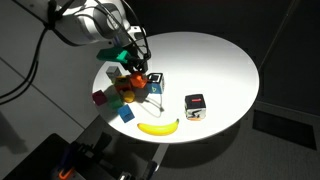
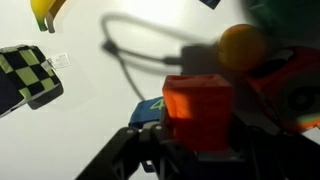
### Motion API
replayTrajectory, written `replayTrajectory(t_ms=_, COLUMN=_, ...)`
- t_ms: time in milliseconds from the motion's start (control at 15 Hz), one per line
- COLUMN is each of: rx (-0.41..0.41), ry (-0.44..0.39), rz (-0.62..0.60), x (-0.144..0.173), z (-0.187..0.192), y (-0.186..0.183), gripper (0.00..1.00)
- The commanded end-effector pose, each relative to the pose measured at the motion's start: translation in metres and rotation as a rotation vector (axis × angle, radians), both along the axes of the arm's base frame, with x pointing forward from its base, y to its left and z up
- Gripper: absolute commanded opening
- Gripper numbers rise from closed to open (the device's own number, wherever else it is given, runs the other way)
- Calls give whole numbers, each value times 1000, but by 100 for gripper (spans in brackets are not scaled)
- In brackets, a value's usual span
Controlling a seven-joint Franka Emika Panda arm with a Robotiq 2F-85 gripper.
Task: Place the orange cube on the grey cube
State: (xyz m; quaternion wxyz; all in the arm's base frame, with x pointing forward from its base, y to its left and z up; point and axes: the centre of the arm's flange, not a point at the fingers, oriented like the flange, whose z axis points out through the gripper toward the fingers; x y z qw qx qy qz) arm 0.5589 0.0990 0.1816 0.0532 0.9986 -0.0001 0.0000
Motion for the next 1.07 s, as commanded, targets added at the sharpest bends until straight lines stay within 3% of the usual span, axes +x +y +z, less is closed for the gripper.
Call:
replayTrajectory(t_ms=0, rx=-2, ry=-7, rz=3, x=0, z=3, y=1, gripper=28)
replayTrajectory(t_ms=800, rx=19, ry=-34, rz=81, x=9, z=37, y=47, gripper=28)
replayTrajectory(t_ms=1000, rx=5, ry=-2, rz=111, x=11, z=46, y=62, gripper=28)
